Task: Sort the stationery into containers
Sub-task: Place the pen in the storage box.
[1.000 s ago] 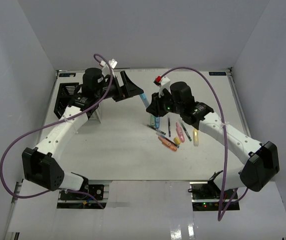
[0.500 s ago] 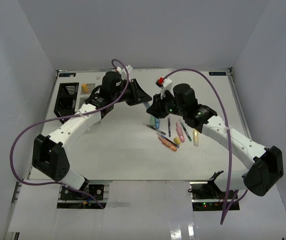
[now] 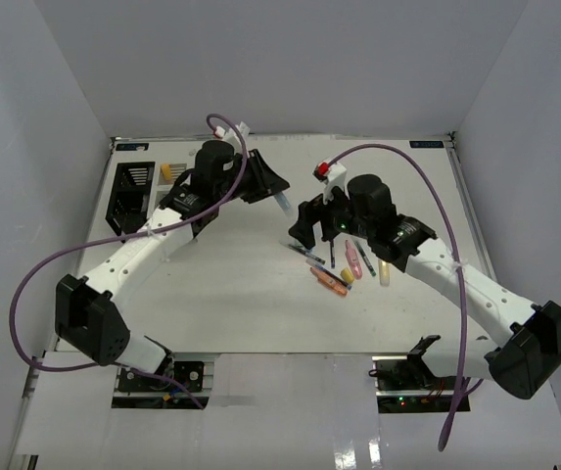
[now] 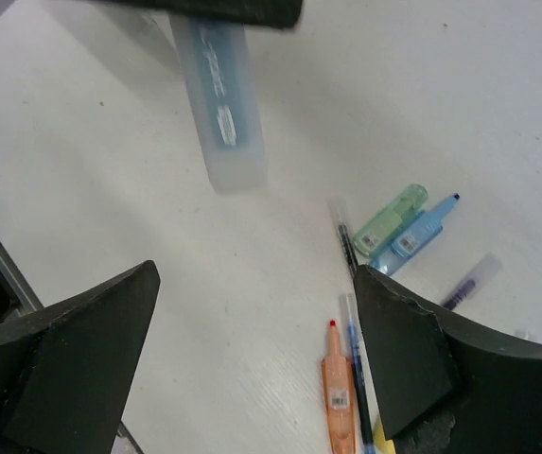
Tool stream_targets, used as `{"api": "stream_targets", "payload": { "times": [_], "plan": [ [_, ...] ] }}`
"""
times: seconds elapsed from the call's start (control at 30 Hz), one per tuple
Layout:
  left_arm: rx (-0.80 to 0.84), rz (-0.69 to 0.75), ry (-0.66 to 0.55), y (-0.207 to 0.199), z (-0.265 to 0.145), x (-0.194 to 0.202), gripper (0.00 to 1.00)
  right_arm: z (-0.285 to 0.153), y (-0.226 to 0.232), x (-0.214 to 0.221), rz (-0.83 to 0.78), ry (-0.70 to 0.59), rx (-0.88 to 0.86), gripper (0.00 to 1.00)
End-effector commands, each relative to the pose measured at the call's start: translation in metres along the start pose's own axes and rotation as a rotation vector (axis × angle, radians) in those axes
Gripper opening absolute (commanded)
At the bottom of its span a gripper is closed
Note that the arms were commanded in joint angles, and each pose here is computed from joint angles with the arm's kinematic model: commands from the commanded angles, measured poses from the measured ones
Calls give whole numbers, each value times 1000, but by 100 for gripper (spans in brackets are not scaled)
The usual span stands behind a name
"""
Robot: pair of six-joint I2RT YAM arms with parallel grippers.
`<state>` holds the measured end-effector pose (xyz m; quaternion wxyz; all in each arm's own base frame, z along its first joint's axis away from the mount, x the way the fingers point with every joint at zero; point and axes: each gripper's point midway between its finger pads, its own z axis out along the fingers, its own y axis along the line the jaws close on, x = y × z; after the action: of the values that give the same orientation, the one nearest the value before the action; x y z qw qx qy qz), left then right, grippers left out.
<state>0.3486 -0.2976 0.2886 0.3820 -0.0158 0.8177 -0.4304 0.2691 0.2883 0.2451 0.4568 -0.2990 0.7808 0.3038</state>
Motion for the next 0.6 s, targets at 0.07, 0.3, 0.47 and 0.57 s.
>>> {"api": "stream_targets", "payload": {
  "times": [0.07,0.3,0.47,0.57],
  "plan": [
    [-238,131,-211,27,-28,-52,0,-27,-25,26,6,50,148,90],
    [-506,154,-372,111,-56,-134,0,-48,-54,59,94,106,271,90],
    [-628,199,-419,168,-66,-182,0,-45,-60,79,148,165,286,90],
    [-687,222,-433,200,-70,-203,0,-46,-63,82,151,170,302,90]
  ]
}}
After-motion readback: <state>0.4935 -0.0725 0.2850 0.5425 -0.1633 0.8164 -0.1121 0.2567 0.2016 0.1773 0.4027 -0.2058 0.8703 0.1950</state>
